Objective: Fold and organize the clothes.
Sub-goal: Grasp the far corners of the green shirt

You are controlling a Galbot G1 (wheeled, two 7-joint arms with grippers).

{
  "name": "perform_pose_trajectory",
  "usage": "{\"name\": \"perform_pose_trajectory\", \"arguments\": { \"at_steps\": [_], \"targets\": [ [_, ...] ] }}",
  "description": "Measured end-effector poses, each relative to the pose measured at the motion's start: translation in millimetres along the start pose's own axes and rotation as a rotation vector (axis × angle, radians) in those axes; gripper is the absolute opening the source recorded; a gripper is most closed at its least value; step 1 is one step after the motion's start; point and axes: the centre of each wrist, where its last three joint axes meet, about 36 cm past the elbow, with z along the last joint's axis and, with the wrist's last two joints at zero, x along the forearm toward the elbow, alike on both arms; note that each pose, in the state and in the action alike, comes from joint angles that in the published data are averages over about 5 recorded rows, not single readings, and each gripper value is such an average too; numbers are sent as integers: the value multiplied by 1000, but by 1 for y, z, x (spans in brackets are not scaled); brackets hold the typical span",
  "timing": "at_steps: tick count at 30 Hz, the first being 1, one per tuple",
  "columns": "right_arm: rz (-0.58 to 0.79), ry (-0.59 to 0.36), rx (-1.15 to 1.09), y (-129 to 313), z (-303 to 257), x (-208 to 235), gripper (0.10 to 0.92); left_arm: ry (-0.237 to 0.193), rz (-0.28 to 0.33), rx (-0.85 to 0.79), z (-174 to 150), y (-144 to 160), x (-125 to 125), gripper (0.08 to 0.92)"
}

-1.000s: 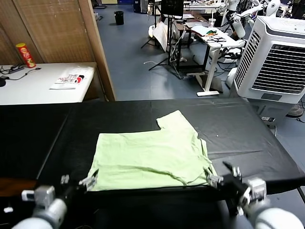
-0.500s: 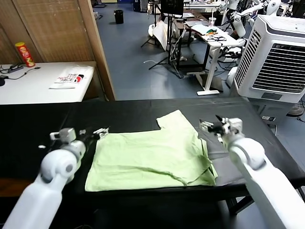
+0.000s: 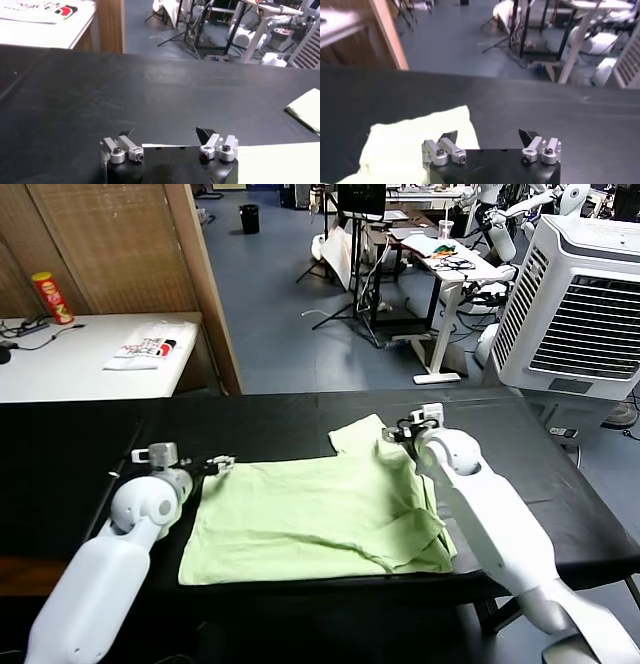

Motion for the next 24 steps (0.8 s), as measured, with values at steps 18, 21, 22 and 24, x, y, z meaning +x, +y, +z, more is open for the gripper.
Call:
{"name": "perform_pose_trajectory", "arguments": {
  "at_steps": [18,21,22,24],
  "targets": [
    [-31,11,-21,15,6,-10,281,16,-3,33,13,9,-8,299],
    [-25,-6,-23,14,9,-9,156,14,2,33,13,9,-8,164],
    [-22,-18,-21,13,10,-8,141,12,4,34,13,9,-8,137],
    [-18,-48,-12,12,14,-5,122,7,7,34,13,8,-7,129]
  ]
}}
